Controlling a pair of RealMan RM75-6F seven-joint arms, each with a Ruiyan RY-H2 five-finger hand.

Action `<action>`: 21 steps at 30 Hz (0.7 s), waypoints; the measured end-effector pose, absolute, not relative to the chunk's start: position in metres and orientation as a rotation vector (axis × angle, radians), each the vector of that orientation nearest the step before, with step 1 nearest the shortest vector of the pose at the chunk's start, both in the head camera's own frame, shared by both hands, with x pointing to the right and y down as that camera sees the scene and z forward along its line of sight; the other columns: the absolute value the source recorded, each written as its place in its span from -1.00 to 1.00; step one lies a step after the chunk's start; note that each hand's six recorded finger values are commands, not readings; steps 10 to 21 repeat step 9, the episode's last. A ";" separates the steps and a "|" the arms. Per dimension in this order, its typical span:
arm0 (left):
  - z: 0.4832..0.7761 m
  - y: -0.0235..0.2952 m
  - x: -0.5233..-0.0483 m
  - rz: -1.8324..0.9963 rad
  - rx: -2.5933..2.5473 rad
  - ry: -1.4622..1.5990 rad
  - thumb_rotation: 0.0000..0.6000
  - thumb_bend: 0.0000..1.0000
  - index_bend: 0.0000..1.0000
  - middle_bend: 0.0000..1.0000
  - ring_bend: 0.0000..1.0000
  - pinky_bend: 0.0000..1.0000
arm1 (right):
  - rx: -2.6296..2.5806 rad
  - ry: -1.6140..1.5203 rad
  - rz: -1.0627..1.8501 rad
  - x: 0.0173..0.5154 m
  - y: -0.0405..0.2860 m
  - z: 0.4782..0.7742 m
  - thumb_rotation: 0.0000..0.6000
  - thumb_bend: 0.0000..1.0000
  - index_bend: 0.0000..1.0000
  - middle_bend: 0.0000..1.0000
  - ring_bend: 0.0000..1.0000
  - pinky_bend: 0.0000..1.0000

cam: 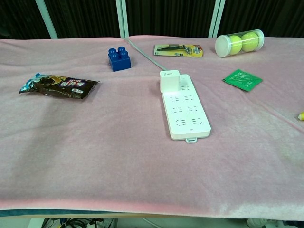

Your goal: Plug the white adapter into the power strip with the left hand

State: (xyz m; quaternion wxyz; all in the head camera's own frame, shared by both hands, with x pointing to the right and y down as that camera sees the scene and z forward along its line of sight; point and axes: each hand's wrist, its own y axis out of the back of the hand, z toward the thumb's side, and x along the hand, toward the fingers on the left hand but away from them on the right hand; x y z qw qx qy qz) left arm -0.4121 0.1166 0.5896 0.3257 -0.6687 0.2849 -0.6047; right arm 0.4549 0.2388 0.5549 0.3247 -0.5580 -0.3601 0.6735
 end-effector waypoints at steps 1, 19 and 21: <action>0.588 0.122 -0.420 -1.581 -1.753 0.771 1.00 -0.81 -0.75 -0.93 -1.00 -1.00 | -1.463 -0.942 1.763 0.454 0.239 0.555 1.00 -0.57 -0.97 -0.91 -0.76 -0.71; 0.573 0.159 -0.450 -1.478 -1.764 0.918 1.00 -0.81 -0.75 -0.93 -1.00 -1.00 | -1.464 -0.955 1.748 0.454 0.237 0.555 1.00 -0.57 -0.97 -0.91 -0.76 -0.71; 0.573 0.159 -0.450 -1.478 -1.764 0.918 1.00 -0.81 -0.75 -0.93 -1.00 -1.00 | -1.464 -0.955 1.748 0.454 0.237 0.555 1.00 -0.57 -0.97 -0.91 -0.76 -0.71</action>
